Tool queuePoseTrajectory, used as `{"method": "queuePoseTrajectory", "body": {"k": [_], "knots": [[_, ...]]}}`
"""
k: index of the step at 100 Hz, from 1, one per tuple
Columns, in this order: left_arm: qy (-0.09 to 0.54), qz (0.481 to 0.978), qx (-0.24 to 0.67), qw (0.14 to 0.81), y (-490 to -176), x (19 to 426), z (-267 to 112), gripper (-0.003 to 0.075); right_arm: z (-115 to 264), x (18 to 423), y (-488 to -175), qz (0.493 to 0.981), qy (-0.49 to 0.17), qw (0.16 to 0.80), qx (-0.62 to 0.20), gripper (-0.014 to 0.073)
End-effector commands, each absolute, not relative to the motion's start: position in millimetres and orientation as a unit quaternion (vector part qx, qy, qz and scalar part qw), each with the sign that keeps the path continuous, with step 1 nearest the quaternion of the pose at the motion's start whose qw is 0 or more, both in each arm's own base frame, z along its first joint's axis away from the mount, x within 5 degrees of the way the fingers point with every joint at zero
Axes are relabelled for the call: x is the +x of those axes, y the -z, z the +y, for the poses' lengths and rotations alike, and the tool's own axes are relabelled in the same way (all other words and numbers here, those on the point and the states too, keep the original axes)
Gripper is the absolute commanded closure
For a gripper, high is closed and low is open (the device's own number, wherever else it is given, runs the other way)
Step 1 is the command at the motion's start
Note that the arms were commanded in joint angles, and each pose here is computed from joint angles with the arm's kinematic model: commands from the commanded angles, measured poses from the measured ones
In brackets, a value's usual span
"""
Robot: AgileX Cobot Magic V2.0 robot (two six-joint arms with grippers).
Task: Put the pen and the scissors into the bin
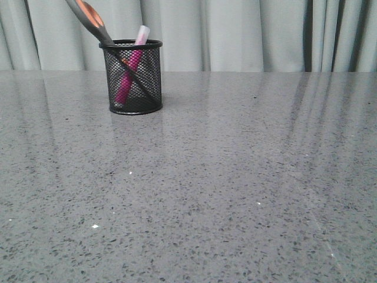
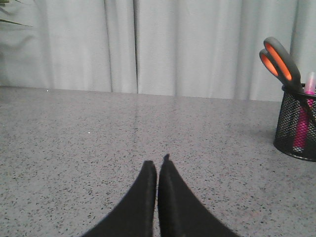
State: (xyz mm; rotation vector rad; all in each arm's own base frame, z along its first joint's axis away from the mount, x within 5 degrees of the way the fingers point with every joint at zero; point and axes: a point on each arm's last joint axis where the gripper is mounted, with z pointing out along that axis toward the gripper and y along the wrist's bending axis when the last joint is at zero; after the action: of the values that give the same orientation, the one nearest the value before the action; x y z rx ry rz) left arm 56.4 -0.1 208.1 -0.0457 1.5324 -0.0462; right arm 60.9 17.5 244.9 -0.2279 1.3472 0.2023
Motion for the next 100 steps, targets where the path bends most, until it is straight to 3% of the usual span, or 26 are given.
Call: {"method": "queuePoseTrajectory", "body": {"k": [1, 30, 51, 100], "knots": [[0.024, 0.662, -0.023, 0.748, -209, 55, 0, 0.0742, 13, 61, -252, 0.605, -0.085, 0.789, -0.073, 0.0663], [0.024, 0.662, -0.023, 0.748, -209, 55, 0, 0.0742, 2, 63, -226, 0.683, 0.016, 0.730, -0.037, 0.0663], [0.024, 0.662, -0.023, 0.748, -209, 55, 0, 0.0742, 2, 58, -202, 0.695, 0.018, 0.718, -0.037, 0.0663], [0.024, 0.662, -0.023, 0.748, -209, 55, 0, 0.0742, 2, 55, -200, 0.695, 0.032, 0.716, -0.051, 0.0663]]}}
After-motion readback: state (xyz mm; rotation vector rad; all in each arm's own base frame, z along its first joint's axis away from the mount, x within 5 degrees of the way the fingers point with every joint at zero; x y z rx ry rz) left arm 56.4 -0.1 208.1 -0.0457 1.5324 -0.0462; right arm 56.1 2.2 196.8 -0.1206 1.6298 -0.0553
